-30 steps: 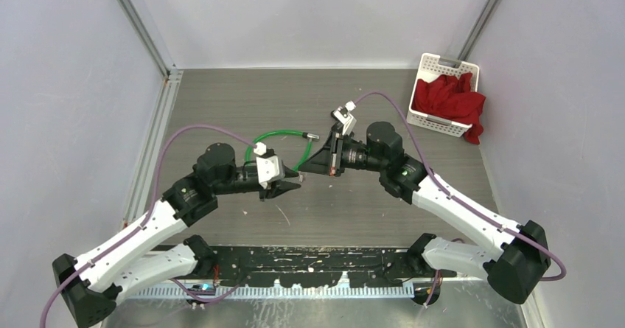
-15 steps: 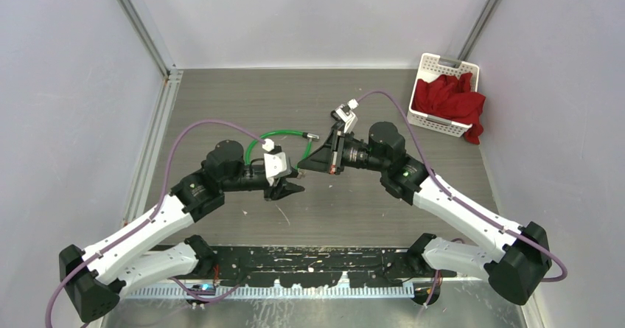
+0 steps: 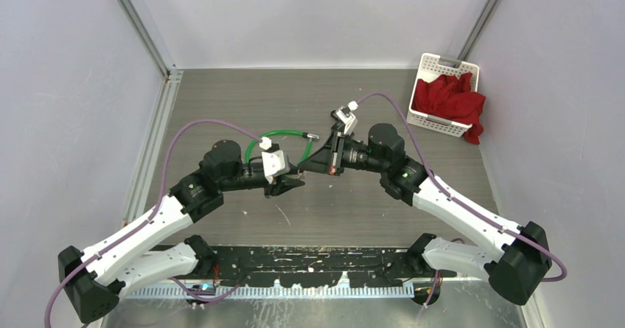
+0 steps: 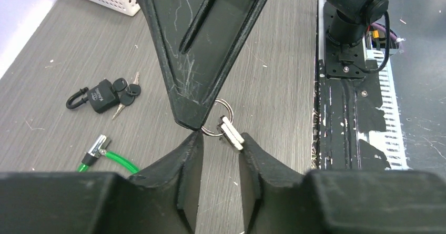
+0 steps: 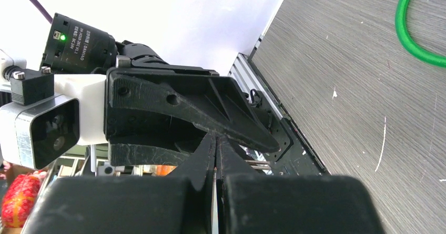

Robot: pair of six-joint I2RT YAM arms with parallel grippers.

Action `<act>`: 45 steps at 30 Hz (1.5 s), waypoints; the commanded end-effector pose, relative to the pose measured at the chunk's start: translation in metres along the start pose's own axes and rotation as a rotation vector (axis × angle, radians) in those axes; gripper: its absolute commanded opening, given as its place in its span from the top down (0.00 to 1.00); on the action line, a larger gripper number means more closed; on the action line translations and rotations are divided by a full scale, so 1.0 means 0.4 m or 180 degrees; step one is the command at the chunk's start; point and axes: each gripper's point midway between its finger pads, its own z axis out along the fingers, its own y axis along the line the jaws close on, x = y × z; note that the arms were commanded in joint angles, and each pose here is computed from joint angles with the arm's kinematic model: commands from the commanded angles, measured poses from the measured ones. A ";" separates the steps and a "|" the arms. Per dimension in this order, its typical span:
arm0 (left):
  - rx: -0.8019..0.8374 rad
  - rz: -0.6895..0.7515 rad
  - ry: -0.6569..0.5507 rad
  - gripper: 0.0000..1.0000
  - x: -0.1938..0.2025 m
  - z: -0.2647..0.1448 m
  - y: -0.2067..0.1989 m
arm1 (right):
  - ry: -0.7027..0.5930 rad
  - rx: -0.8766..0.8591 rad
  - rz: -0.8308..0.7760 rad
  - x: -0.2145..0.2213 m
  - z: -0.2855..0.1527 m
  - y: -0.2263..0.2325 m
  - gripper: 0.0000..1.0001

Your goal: Unlock with the key

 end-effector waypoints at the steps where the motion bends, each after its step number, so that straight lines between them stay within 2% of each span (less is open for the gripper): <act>1: 0.0029 0.0244 -0.0313 0.72 -0.090 -0.009 0.006 | -0.0145 -0.0222 -0.0123 -0.026 -0.007 0.057 0.99; 6: 0.0069 0.0276 -0.0286 0.94 -0.087 -0.016 -0.002 | -0.0177 -0.0148 -0.0124 -0.026 -0.008 0.040 0.99; 9: 0.0073 0.0294 -0.0253 0.99 -0.081 -0.028 -0.010 | -0.0195 -0.0038 -0.0234 -0.027 -0.014 0.027 0.99; 23: 0.0111 0.0235 -0.0037 1.00 -0.042 -0.064 -0.037 | -0.0148 0.0341 -0.0571 -0.028 -0.039 -0.010 0.99; 35: 0.0070 0.0272 0.0026 1.00 -0.034 -0.062 -0.027 | 0.0006 0.0156 -0.0524 -0.002 -0.036 0.008 0.99; 37: 0.0050 0.0317 0.0049 1.00 -0.032 -0.060 -0.020 | 0.0040 0.0104 -0.0534 -0.001 -0.035 0.019 0.95; 40: 0.0035 0.0447 0.0081 1.00 -0.035 -0.058 -0.009 | 0.0092 0.0083 -0.0587 0.001 -0.036 0.027 0.82; 43: 0.0103 0.0927 0.0120 1.00 -0.039 -0.059 0.000 | 0.0080 0.0179 -0.0719 -0.012 -0.043 0.030 0.60; 45: 0.0141 0.1449 0.0130 1.00 -0.039 -0.063 0.008 | 0.0024 0.0279 -0.0821 -0.032 -0.052 0.032 0.53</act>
